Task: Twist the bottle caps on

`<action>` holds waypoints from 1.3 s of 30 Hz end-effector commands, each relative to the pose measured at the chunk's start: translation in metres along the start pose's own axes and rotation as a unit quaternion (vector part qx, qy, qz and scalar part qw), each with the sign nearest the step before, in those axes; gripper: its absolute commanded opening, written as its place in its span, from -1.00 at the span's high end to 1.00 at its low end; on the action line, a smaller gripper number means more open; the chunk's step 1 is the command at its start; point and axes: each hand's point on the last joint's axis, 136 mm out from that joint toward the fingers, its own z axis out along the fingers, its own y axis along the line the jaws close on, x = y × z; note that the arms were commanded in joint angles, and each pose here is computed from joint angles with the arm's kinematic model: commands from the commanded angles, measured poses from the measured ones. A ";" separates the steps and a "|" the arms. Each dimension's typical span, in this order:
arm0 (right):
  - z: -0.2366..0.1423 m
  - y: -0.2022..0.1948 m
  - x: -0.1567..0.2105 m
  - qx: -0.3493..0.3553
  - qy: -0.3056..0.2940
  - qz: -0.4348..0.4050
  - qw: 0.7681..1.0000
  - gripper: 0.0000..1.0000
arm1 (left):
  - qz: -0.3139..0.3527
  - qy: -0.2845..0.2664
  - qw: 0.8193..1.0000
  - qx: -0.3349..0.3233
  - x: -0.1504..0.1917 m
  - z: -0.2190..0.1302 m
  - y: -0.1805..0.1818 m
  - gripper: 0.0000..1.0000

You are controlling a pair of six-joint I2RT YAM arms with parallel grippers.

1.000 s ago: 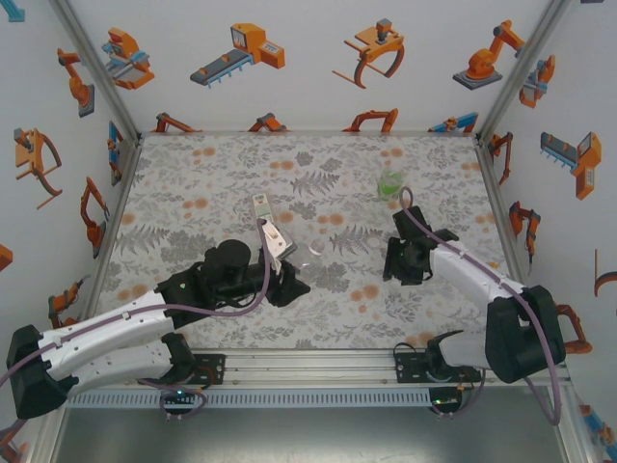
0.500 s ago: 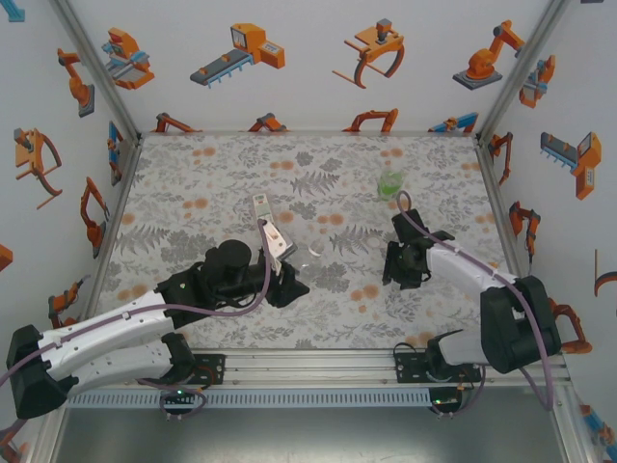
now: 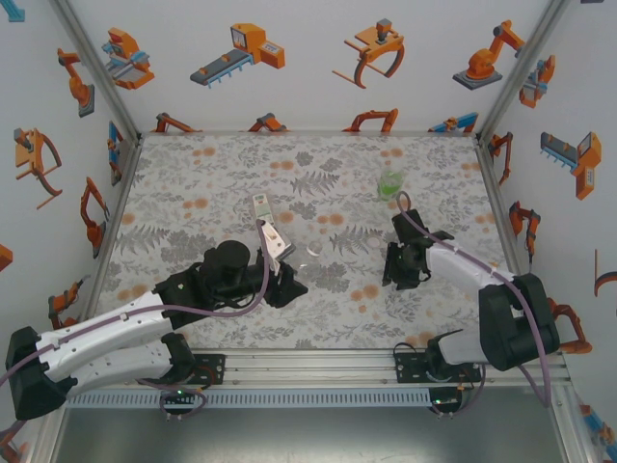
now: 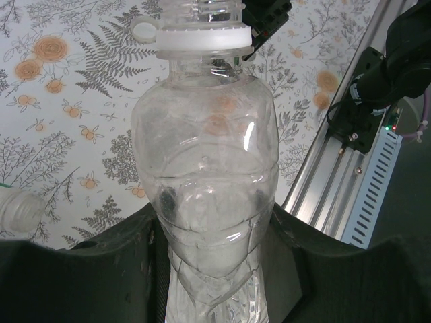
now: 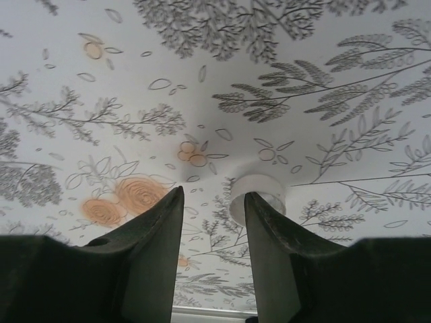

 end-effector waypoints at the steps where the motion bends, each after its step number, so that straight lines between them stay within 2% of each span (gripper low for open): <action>1: 0.000 0.024 -0.005 -0.059 0.012 0.016 0.998 0.19 | 0.003 -0.022 1.000 0.007 -0.017 -0.004 -0.005 1.00; 9: 0.010 0.059 0.000 -0.097 0.030 0.018 0.995 0.24 | 0.001 -0.025 1.000 0.006 -0.017 -0.008 -0.005 1.00; 25: 0.027 0.170 0.023 -0.084 0.052 -0.105 0.990 0.25 | -0.004 -0.038 0.999 -0.010 -0.015 -0.027 0.000 1.00; 32: 0.003 0.161 0.008 -0.030 0.009 -0.128 0.991 0.21 | -0.005 -0.047 0.999 -0.018 -0.018 -0.036 0.002 1.00; 39: 0.007 0.160 0.011 -0.026 0.018 -0.132 0.991 0.14 | 0.001 -0.048 0.999 -0.024 -0.017 -0.030 0.005 1.00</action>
